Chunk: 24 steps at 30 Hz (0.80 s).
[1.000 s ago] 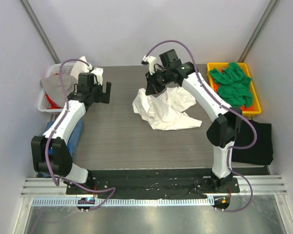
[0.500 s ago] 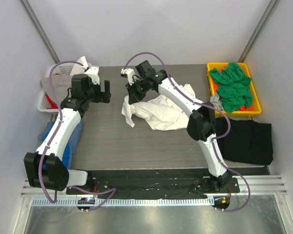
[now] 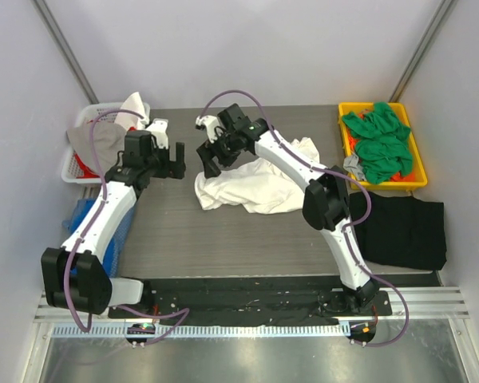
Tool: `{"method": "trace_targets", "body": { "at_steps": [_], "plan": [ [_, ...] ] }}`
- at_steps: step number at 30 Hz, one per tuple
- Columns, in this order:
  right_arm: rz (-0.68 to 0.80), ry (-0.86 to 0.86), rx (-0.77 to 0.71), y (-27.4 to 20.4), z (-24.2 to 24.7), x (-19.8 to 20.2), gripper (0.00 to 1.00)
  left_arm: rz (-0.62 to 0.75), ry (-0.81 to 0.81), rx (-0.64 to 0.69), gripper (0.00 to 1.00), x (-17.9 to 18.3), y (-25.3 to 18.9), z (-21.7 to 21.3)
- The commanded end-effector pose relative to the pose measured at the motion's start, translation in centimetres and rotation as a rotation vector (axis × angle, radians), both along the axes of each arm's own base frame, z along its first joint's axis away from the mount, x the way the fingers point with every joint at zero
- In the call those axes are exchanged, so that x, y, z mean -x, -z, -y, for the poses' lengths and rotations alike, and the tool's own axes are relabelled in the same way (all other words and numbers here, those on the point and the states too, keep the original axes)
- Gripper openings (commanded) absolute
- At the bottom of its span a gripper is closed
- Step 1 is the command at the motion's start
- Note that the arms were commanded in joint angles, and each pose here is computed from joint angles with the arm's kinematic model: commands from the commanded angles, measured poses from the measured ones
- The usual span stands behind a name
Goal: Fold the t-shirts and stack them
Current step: Move the tshirt to the center of the board, then flatten out the tshirt
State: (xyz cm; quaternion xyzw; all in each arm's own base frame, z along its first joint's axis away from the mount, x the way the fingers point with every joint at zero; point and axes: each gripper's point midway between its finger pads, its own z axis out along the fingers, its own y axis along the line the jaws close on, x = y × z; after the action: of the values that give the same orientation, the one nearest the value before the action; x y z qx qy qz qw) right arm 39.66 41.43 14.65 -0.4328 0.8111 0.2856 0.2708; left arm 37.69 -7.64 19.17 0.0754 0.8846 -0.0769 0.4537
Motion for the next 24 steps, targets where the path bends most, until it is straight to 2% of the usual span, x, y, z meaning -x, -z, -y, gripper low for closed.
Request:
{"method": "trace_targets", "body": {
  "at_steps": [1, 4, 6, 8, 13, 18, 24],
  "plan": [
    [0.166, 0.108, 0.095, -2.8, 3.2, -1.3, 0.89, 0.056, 0.016, 0.026, 1.0, 0.4, -1.8, 0.6],
    [0.2, 0.188, 0.194, -2.2, 7.4, -1.5, 0.89, 0.039, 0.045, 0.025, 1.0, 0.9, -1.3, 1.3],
    [0.168, 0.24, 0.251, -0.7, 10.9, -1.6, 0.89, 0.018, 0.081, 0.024, 1.0, 1.5, -0.7, 2.1],
    [0.164, 0.283, 0.256, -1.4, 13.7, -1.5, 0.89, -0.024, 0.148, 0.003, 1.0, 2.5, 0.4, 3.4],
    [0.091, 0.365, 0.333, 1.1, 20.7, -0.3, 0.89, -0.123, 0.254, -0.071, 1.0, 5.2, 3.6, 4.5],
    [0.031, 0.34, 0.338, 3.4, 21.6, 2.3, 0.89, -0.163, 0.292, -0.115, 1.0, 6.8, 6.0, 4.1],
    [-0.033, 0.322, 0.305, 5.2, 20.5, 2.8, 0.88, -0.173, 0.279, -0.148, 1.0, 7.0, 6.7, 3.4]
  ]
}}
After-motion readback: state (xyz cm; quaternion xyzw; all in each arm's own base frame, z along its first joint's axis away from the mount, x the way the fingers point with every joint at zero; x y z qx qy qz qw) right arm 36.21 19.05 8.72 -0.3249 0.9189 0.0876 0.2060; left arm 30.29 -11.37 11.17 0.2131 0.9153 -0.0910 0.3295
